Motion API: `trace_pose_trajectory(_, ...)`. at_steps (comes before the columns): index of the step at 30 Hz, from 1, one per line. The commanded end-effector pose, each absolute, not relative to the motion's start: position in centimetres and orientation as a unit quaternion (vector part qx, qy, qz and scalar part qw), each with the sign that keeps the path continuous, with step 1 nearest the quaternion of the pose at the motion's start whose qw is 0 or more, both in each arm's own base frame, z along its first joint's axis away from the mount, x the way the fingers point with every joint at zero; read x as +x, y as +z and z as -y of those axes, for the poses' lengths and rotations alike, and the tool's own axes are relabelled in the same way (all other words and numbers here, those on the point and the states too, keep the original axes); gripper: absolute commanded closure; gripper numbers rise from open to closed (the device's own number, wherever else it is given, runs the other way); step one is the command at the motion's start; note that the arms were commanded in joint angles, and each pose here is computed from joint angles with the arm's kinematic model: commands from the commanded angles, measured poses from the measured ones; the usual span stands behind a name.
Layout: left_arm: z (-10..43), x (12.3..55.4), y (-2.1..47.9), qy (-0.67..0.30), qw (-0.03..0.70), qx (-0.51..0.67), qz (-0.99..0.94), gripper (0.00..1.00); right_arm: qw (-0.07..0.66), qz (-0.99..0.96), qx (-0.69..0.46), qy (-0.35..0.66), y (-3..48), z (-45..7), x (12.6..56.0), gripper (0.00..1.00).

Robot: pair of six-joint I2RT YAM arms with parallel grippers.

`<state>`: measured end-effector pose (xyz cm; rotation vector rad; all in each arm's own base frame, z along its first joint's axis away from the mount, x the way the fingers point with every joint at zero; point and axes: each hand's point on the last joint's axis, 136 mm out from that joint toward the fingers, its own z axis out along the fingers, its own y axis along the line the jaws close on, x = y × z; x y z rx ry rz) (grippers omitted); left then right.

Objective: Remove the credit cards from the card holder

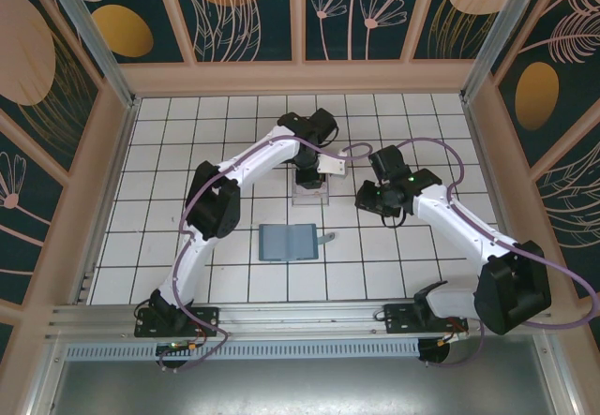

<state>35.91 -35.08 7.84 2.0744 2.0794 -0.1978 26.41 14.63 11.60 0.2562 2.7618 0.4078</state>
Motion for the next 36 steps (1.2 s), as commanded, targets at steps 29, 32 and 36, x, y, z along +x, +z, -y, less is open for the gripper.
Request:
trace_pose_trajectory(29, 9.8, 40.8, 16.4, 0.086, 0.516, 0.093, -0.847, 0.02, 0.3, -0.943, 0.136, -0.041, 7.0, -4.4, 35.6, 0.01)
trace_pose_trajectory(32, 5.1, 40.1, 16.0, 0.096, 0.537, 0.015, -0.838, 0.01, 0.33, -0.928, 0.158, -0.072, 6.2, -1.4, 36.6, 0.03)
trace_pose_trajectory(36, -0.7, 38.9, 14.9, 0.118, 0.556, -0.087, -0.818, 0.02, 0.378, -0.903, 0.189, -0.077, 7.1, 2.3, 37.9, 0.09)
